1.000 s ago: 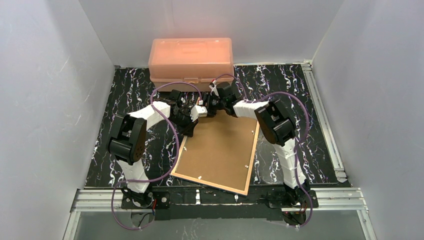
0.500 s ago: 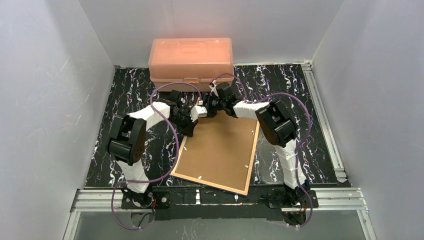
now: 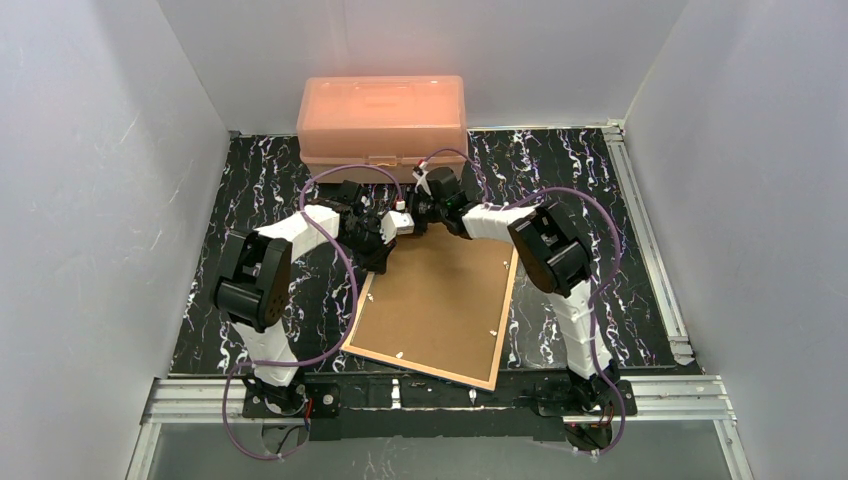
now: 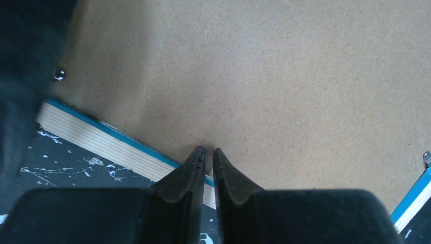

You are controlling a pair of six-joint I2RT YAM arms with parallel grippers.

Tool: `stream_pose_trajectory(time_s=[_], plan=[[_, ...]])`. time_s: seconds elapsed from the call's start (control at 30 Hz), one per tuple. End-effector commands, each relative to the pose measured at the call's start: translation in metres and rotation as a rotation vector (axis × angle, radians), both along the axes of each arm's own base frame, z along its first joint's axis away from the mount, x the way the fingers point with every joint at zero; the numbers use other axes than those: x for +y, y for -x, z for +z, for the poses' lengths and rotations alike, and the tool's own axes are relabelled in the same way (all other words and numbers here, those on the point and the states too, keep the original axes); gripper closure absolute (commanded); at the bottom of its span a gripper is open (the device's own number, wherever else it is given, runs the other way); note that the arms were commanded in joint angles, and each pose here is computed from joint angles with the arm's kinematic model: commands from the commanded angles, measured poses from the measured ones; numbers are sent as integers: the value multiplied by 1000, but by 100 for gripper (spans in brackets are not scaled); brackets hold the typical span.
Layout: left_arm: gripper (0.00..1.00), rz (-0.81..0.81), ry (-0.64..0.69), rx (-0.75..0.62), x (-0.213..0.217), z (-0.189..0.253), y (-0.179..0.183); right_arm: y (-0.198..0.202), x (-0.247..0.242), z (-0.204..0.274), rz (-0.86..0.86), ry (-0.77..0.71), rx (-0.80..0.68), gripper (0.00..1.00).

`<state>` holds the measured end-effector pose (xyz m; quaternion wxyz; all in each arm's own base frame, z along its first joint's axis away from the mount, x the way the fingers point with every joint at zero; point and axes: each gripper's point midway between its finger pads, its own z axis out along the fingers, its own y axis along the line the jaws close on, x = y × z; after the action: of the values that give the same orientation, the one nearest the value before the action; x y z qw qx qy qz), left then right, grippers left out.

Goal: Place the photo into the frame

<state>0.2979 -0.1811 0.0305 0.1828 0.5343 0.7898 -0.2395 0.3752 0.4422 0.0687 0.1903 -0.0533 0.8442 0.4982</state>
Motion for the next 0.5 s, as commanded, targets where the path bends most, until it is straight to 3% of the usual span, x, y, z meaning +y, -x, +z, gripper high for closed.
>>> stream_pose_trajectory(time_s=[0.0, 0.47], plan=[[89, 21, -94, -10, 20, -12, 5, 3, 9, 22, 5, -42, -54, 44], [89, 24, -100, -14, 22, -12, 9, 1, 4, -22, 34, 246, -78, 44]])
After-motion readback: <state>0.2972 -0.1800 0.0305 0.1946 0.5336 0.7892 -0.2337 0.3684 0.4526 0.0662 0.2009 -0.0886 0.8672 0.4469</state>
